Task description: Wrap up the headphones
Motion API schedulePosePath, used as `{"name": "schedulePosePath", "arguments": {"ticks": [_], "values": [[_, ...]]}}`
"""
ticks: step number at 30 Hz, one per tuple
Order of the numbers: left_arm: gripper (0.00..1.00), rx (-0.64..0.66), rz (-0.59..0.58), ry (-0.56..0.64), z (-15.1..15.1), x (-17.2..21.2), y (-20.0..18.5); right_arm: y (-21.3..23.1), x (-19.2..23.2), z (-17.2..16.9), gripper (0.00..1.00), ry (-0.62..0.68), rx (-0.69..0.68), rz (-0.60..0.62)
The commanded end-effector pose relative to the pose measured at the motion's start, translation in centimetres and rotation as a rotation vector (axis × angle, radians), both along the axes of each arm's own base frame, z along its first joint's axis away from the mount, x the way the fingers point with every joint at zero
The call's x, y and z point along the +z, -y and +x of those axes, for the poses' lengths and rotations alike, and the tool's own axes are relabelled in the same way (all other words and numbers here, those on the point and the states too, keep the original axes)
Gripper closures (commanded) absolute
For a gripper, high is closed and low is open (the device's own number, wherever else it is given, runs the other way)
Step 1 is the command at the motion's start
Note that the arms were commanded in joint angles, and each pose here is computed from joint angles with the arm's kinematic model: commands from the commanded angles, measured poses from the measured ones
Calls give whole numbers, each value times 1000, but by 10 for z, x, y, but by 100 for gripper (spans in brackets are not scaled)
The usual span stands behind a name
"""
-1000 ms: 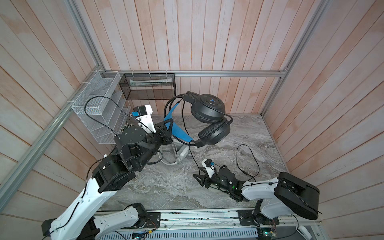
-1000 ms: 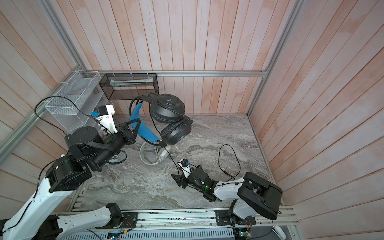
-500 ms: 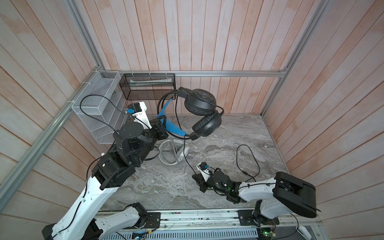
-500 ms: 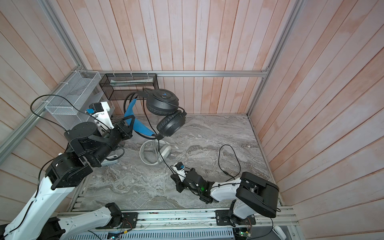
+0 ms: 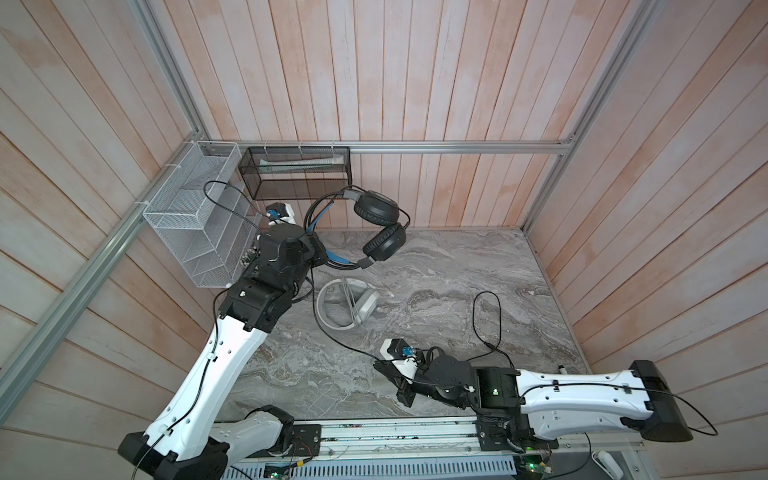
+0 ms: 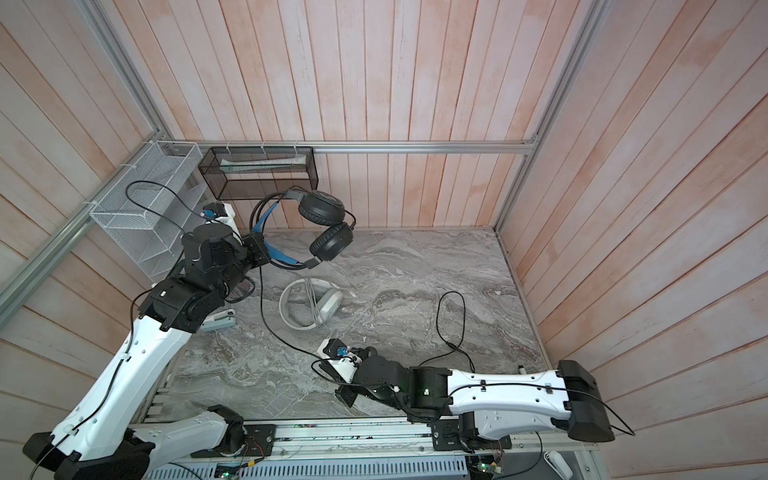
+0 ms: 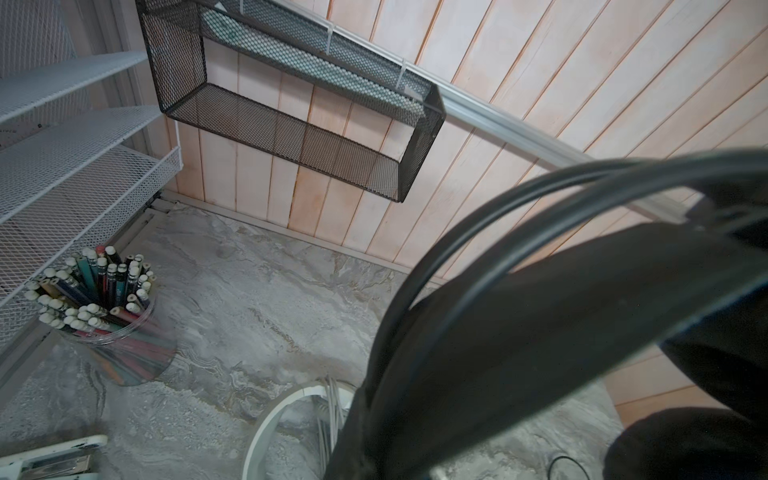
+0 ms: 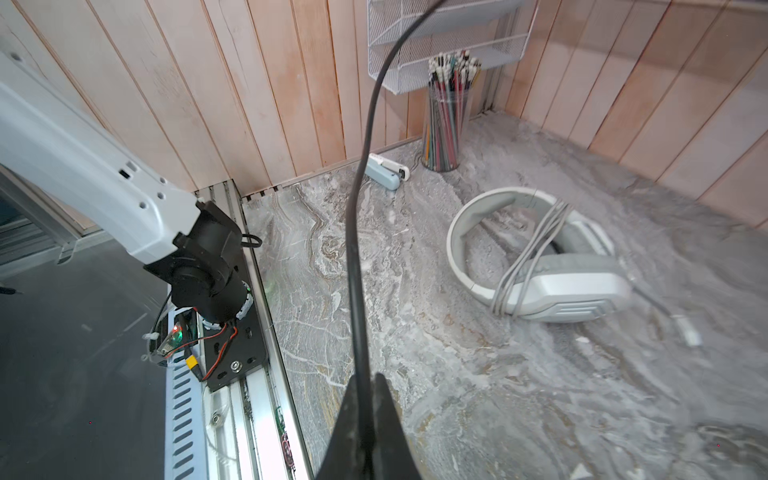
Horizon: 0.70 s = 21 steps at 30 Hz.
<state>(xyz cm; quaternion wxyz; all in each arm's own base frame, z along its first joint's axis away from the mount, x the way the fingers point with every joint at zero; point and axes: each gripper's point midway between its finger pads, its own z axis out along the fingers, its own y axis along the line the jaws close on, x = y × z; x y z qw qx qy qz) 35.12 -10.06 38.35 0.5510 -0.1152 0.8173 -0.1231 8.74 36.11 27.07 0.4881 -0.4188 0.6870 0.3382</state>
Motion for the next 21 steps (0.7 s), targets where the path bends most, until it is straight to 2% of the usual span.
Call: {"name": "schedulePosePath", "arguments": {"ticks": [1,7,12,17,18,21], "values": [[100,-16,-16,72,8,11,3,25,16,10,100,96,-54,-137],[100,-36,5,46,10,-2,3,26,55,9,100,162,-41,-194],[100,-49,-11,36,9,-6,2,28,58,7,100,188,-19,-257],[100,-75,2,7,10,-18,6,24,78,-1,100,205,23,-218],[100,-87,8,-7,11,-24,8,24,96,-2,100,217,27,-183],[100,-113,17,-40,9,-40,13,23,116,-3,100,253,39,-173]]}}
